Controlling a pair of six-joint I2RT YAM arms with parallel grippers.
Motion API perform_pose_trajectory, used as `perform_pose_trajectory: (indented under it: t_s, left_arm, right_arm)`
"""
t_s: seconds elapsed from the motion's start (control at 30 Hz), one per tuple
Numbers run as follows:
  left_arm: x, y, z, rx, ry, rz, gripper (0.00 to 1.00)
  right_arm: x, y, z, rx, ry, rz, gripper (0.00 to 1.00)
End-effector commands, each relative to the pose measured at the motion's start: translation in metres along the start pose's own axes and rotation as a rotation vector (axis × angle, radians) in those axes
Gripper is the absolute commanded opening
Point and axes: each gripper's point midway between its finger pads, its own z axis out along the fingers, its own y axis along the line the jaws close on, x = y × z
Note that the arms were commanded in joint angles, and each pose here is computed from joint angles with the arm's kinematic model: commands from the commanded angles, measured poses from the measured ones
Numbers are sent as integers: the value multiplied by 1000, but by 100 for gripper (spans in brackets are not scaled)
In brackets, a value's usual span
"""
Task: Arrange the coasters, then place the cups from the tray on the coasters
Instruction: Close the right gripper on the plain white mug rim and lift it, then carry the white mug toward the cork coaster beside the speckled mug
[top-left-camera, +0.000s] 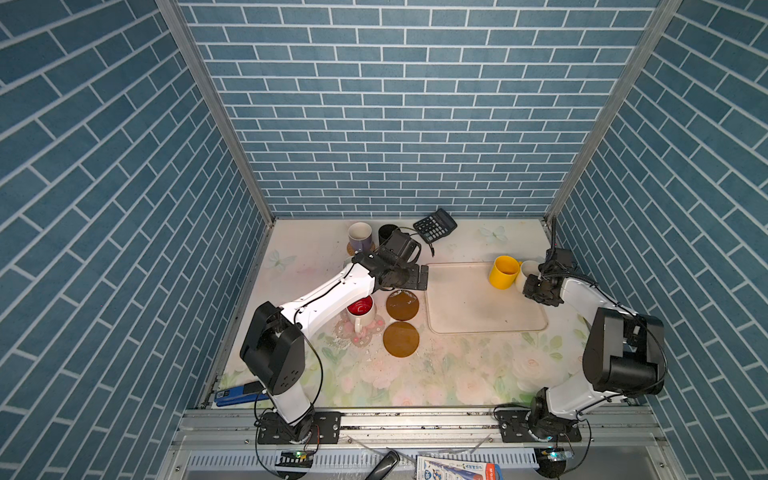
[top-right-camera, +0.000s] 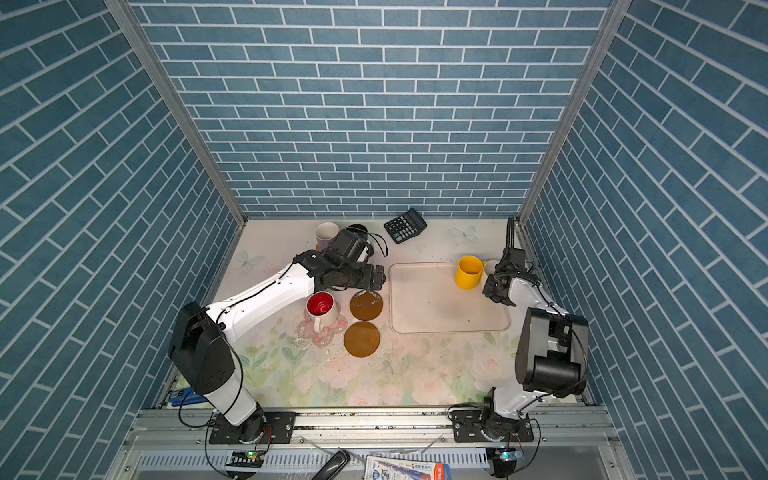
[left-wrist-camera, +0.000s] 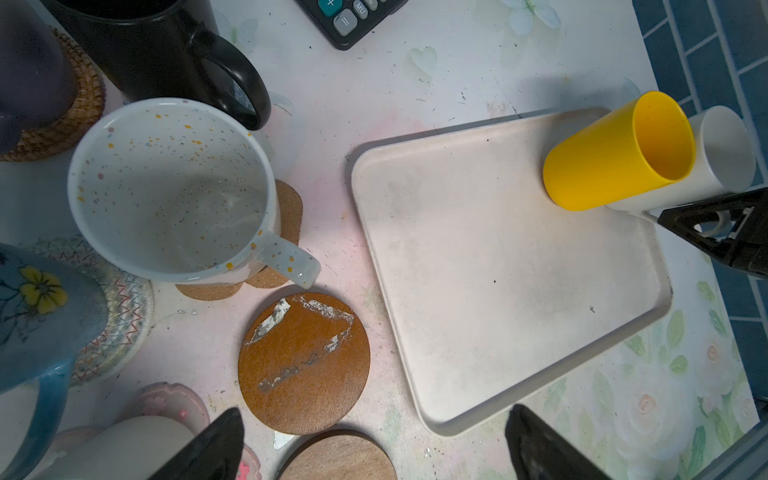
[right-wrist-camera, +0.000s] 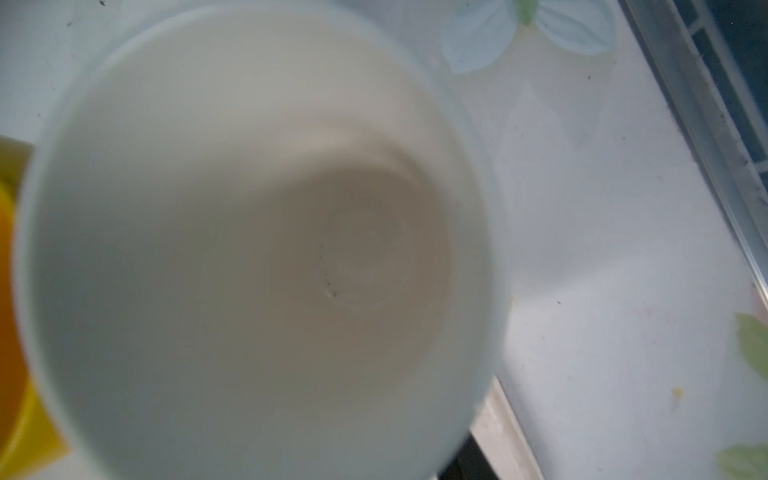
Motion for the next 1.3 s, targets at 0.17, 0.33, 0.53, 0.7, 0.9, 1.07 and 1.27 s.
perform_pose_trajectory:
  t_s: [0.17,0.33,0.53,0.7,0.9,1.07,1.27]
  left_arm:
    - [1,9,-11,-21,-1,7,99]
    - [1,9,-16,-19,-8,4,99]
    - [0,10,-26,-17,-26,8,99]
    - [0,13,-38,-18,-50,11,99]
    - [3,18,-54,-15,-76,9,99]
    - [11,25,-64,-19,-87,7,99]
    - [19,35,-77,-28,-106,-3,99]
  right_arm:
    - [-22,8,-4,-23,-67,-28,23]
    - [-20,8,-8,-10,-68,-39,13]
    - [-18,12,-19,4,-71,-52,3]
    - [-16,12,-40,28,-83,-53,1]
    - [-1,19,-65,11,-82,-56,1]
    - [17,30,-88,-22,-89,-87,0]
    - [43,54,-108,-117,-62,-153,0]
